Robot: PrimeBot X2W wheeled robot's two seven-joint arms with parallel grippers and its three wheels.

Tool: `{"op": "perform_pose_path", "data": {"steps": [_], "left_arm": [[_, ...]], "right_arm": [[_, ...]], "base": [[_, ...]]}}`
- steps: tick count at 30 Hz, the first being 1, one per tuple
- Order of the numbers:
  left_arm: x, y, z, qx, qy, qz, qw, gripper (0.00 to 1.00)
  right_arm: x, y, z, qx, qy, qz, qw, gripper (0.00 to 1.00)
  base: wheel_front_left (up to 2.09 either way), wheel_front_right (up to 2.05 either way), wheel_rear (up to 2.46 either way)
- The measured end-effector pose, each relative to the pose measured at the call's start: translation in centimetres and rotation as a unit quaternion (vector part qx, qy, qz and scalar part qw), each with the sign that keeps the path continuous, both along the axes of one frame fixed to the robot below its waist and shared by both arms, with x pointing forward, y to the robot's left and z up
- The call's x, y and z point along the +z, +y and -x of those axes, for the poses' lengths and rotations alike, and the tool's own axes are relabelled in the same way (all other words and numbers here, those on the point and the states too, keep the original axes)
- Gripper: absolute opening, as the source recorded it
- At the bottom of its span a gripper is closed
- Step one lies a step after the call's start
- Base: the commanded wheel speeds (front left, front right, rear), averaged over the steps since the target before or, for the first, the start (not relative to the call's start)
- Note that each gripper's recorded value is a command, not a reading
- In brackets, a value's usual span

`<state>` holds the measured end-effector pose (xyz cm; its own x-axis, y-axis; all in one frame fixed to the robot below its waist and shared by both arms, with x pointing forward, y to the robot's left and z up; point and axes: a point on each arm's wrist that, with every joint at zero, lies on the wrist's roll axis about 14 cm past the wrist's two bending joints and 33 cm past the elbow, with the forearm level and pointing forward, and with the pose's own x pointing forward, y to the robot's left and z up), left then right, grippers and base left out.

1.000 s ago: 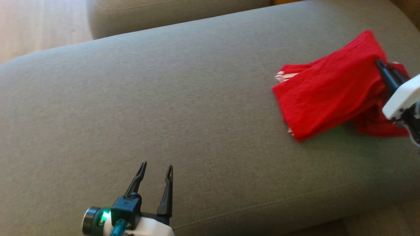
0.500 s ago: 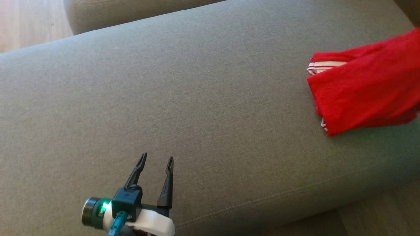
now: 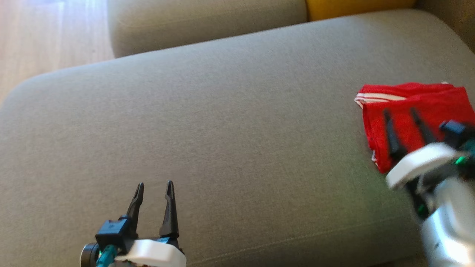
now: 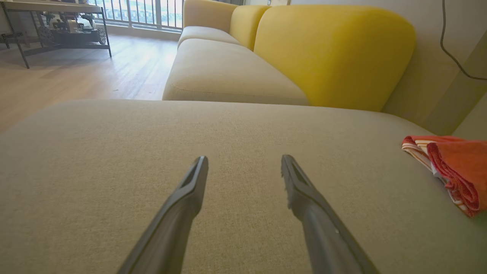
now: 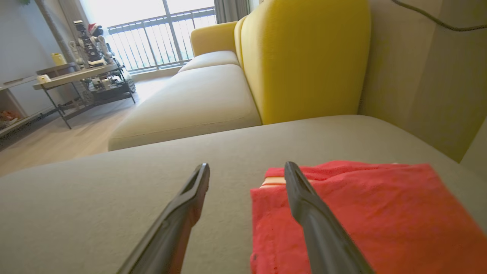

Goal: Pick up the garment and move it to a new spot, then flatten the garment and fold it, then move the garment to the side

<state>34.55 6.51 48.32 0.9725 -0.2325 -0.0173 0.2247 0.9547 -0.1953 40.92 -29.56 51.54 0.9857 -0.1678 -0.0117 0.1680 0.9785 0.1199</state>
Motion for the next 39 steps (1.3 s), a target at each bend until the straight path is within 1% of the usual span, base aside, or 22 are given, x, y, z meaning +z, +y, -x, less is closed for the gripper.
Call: {"op": "perform_pose_path", "data": {"steps": [4, 7, 9, 13, 19, 22, 26, 38, 39], "left_arm": [[1.1, 1.6, 0.5, 0.031, -0.011, 0.017, 0.999, 1.00], [1.9, 3.1, 0.7, 0.057, -0.024, 0.019, 0.998, 1.00], [2.3, 3.9, 1.1, 0.072, -0.029, 0.019, 0.997, 1.00], [2.4, 5.5, 2.3, 0.097, -0.035, 0.014, 0.995, 1.00], [3.1, 6.0, 3.9, 0.093, -0.061, -0.028, 0.993, 1.00], [3.0, 6.1, 4.7, 0.086, -0.065, -0.040, 0.993, 1.00], [2.3, 6.3, 5.6, 0.083, -0.058, -0.049, 0.994, 1.00], [2.5, 6.0, 5.7, 0.070, -0.064, -0.050, 0.994, 1.00], [2.4, 6.0, 5.7, 0.070, -0.063, -0.050, 0.994, 0.00]], "right_arm": [[-1.5, 5.3, 1.6, 0.050, -0.008, -0.011, 0.999, 1.00], [-1.3, 8.3, 2.3, 0.078, -0.025, -0.003, 0.997, 1.00], [-0.7, 9.1, 2.8, 0.080, -0.039, -0.009, 0.996, 1.00], [0.9, 10.6, 4.1, 0.100, -0.067, 0.030, 0.992, 1.00], [-0.3, 13.0, 6.9, 0.136, -0.056, 0.032, 0.989, 1.00], [-1.0, 13.6, 8.0, 0.144, -0.047, 0.032, 0.988, 1.00], [-1.0, 13.8, 8.7, 0.146, -0.048, 0.031, 0.988, 1.00], [-1.2, 14.2, 9.5, 0.151, -0.048, 0.027, 0.987, 1.00], [-1.1, 14.2, 9.5, 0.151, -0.049, 0.027, 0.987, 0.00]], "base": [[0.00, 0.00, 0.00], [0.00, 0.00, 0.00], [0.00, 0.00, 0.00], [0.00, 0.00, 0.00], [0.00, 0.00, 0.00], [0.00, 0.00, 0.00], [0.00, 0.00, 0.00], [0.00, 0.00, 0.00], [0.00, 0.00, 0.00]]}}
